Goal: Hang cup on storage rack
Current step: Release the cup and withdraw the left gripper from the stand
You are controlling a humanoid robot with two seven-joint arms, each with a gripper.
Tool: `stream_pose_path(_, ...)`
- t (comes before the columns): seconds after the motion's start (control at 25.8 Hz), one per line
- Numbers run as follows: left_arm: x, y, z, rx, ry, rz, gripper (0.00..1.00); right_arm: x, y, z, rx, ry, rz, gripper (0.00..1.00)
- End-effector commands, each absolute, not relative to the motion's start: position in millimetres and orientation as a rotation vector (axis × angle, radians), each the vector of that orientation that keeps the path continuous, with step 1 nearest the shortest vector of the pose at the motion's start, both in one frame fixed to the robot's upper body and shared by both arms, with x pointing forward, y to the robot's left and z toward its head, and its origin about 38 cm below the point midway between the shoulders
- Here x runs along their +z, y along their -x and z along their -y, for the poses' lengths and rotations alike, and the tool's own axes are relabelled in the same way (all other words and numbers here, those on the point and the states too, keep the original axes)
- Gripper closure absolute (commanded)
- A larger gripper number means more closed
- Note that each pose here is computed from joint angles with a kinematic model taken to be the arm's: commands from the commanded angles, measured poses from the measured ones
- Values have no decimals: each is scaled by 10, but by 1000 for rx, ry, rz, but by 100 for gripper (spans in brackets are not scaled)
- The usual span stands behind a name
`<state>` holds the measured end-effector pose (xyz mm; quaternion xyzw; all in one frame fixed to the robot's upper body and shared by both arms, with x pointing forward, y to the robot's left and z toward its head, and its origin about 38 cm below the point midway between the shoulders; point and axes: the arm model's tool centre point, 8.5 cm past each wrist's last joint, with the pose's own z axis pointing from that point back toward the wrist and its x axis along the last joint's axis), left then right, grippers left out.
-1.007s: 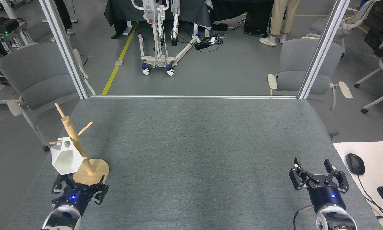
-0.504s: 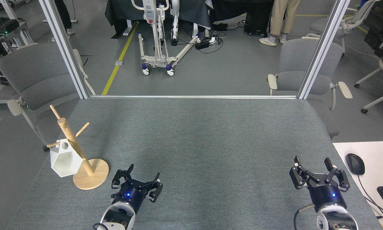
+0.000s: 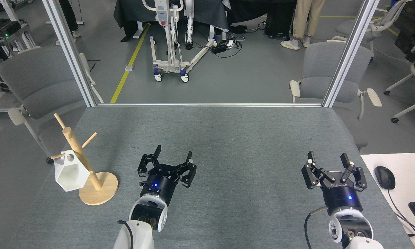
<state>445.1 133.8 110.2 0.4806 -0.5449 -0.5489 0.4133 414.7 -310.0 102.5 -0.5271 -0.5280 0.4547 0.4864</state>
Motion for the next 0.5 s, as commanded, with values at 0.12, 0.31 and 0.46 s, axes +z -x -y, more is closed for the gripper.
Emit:
stream_pose_path(0.12, 1146, -4168, -1390, -1337, -1236, 1396, 2, 972, -4159, 2951, 1090, 1242, 1300, 0)
stream_pose_path(0.31, 1148, -4155, -1396, -1335, -1237, 1397, 2, 962, -4152, 2959, 1085, 1243, 1297, 0)
stream_pose_path(0.46, 1133, -4148, -1401, -1335, -1234, 1390, 2, 880, -4147, 2944, 1082, 1222, 1282, 0)
